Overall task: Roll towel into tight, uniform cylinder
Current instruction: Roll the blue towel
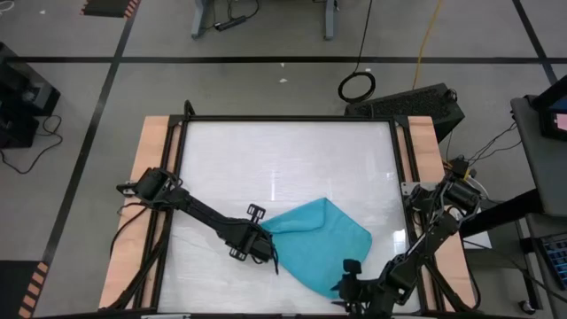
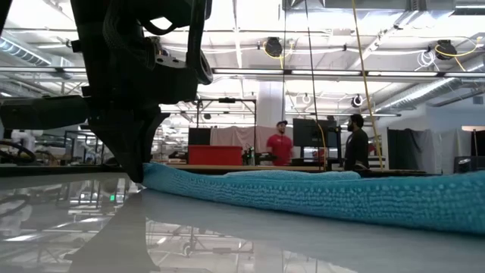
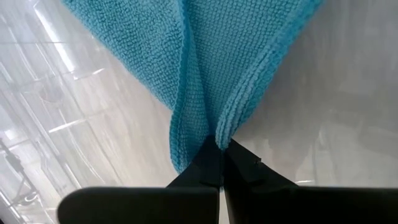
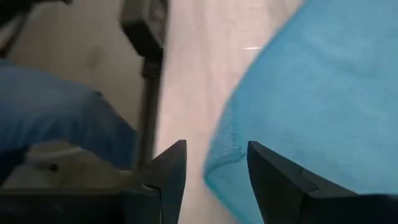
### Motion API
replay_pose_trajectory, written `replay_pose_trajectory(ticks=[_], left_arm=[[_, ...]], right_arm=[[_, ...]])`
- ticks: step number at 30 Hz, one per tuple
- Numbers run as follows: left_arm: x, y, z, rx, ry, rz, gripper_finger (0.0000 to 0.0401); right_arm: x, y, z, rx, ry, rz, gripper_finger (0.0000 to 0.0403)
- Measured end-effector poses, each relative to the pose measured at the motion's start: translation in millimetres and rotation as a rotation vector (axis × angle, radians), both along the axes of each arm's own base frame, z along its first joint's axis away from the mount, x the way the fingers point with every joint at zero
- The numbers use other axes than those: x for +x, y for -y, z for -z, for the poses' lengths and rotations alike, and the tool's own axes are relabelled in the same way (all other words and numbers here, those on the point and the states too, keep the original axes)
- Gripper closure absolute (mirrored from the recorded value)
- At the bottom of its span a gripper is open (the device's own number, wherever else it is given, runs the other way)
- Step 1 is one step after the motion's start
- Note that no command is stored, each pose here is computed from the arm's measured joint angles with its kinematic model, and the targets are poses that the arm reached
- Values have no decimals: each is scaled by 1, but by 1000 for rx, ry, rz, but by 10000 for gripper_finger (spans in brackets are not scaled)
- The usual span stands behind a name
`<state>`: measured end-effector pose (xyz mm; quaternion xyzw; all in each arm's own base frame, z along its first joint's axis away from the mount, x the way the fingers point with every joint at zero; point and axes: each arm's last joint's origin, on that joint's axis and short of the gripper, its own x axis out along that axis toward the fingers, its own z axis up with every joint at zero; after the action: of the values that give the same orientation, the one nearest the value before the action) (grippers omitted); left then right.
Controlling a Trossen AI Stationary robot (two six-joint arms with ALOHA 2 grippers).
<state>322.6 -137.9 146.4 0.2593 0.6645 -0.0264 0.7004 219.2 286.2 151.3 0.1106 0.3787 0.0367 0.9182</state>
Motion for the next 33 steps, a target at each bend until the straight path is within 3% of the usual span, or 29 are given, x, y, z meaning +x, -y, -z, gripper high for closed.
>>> replay_pose_trajectory(ticks=[13,23,33], left_arm=[[0,0,0,-3,7,-23,399],[0,1,0,-3,7,-22,399],[-1,1,0,-2,4,-21,399]], right_arm=[[1,-1,0,38,10,20,259],[3,-3,37,-13,-54,56,273],[5,-8,37,-2,-23,26,290]])
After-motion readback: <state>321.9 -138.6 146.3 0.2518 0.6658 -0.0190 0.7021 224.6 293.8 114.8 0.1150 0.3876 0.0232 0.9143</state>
